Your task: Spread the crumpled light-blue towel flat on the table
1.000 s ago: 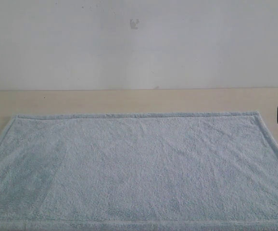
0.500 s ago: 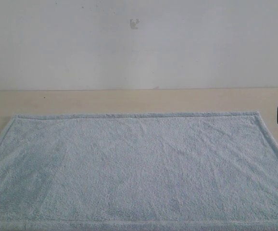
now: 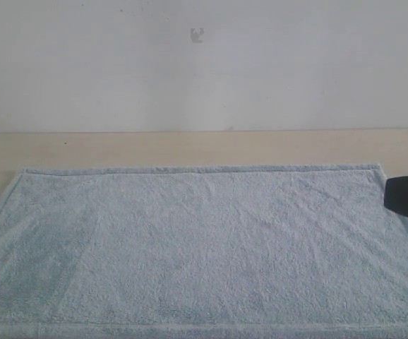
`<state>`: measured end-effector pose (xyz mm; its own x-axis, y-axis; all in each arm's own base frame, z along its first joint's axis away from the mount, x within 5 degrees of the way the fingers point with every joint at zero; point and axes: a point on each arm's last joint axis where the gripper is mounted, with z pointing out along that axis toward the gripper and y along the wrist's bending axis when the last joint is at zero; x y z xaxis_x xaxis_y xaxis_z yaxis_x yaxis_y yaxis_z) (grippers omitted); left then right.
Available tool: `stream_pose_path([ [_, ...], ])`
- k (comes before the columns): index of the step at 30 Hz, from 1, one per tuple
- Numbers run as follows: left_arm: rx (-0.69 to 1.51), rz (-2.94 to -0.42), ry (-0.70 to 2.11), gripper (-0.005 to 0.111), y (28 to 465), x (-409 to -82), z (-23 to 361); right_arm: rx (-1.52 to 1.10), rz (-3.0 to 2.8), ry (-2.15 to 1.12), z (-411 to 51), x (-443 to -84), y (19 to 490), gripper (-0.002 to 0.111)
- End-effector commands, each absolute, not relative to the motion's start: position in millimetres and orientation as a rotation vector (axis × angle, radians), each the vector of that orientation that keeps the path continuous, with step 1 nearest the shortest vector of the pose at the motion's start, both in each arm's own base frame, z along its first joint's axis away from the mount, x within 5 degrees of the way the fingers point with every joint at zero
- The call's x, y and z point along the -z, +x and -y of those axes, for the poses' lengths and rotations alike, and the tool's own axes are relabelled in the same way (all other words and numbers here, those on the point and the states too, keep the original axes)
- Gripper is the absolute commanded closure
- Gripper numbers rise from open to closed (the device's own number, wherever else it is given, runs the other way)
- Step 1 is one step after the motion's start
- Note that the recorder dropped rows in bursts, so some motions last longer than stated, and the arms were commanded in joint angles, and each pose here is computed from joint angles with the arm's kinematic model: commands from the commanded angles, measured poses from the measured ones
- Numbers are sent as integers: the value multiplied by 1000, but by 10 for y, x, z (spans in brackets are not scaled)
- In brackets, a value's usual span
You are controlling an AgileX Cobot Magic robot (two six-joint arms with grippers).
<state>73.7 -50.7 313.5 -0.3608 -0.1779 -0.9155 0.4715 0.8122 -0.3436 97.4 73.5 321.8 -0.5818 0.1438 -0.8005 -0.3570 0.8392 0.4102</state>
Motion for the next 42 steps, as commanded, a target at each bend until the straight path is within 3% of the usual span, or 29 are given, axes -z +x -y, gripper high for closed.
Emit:
stream_pose_path([
  [1, 696, -1813, 230, 103, 725, -3142, 512, -721, -2025, -145, -659, -3290, 877, 108],
  [7, 696, -1813, 230, 103, 725, -3142, 512, -780, -1904, -134, -501, -3335, 685, 108],
  [16, 696, -1813, 230, 103, 725, -3142, 512, -784, -1909, -147, -394, -2810, 543, 108],
  [27, 697, -1815, 232, 103, 724, -3141, 513, -648, -1636, -503, -352, -2801, 372, 108],
  [35, 697, -1815, 232, 103, 724, -3141, 513, -489, -1584, -338, -212, -2795, 327, 108],
  [42, 697, -1815, 232, 103, 724, -3141, 513, -293, -1685, -127, -136, -2379, 424, 108],
])
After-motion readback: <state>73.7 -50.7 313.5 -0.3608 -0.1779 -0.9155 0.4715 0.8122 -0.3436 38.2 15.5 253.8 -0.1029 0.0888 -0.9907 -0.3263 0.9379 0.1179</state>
